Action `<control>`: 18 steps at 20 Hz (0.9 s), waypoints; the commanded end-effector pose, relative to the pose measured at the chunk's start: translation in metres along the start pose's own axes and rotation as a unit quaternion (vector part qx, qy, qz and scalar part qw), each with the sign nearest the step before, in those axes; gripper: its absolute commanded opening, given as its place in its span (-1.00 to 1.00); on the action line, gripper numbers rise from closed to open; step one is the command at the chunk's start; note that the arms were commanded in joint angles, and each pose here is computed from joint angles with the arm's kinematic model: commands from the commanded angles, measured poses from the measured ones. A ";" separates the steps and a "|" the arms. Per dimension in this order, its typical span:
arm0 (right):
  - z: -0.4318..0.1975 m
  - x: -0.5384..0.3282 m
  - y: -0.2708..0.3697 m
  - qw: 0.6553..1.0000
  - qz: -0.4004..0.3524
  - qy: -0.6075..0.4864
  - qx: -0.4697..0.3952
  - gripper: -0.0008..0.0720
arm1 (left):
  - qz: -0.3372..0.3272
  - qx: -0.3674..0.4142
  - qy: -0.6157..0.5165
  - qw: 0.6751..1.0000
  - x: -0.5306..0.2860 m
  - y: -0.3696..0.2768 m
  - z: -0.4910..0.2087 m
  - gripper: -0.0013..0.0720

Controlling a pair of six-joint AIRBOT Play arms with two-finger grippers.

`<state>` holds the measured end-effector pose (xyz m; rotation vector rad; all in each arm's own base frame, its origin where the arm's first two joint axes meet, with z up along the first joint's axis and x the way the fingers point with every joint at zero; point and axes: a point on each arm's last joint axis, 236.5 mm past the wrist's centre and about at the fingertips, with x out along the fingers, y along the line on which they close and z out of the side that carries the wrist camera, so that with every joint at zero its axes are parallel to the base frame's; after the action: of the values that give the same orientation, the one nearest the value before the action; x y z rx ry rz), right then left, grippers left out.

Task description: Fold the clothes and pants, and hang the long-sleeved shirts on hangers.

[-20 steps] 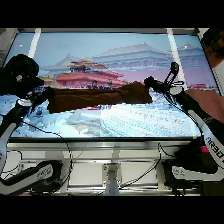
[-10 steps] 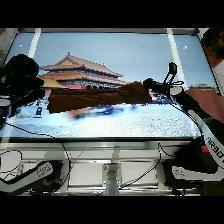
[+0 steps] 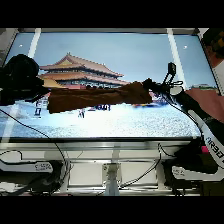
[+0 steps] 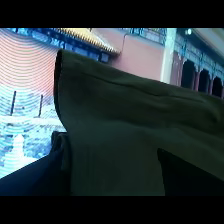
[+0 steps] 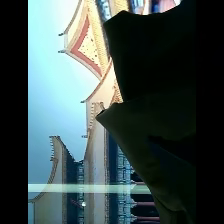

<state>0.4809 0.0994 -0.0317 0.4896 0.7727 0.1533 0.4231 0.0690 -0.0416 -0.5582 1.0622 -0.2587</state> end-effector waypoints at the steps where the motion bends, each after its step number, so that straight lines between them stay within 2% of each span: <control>1: -0.005 0.000 0.002 1.000 0.004 0.010 -0.005 0.43 | 0.005 0.023 0.108 0.994 0.008 0.015 -0.031 0.94; 9: -0.009 0.000 0.005 1.000 0.009 0.020 -0.005 0.43 | 0.027 0.069 0.087 0.993 0.017 0.034 -0.018 0.91; 12: -0.010 0.000 0.005 1.000 0.009 0.021 -0.005 0.43 | 0.007 0.063 0.117 0.991 0.023 0.032 -0.033 0.91; 18: -0.012 -0.001 0.006 1.000 0.012 0.025 -0.005 0.43 | -0.031 0.108 0.172 0.979 0.052 0.013 -0.060 0.90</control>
<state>0.4734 0.1072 -0.0359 0.4858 0.8109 0.1863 0.3990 0.0508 -0.0981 -0.4061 1.2988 -0.4746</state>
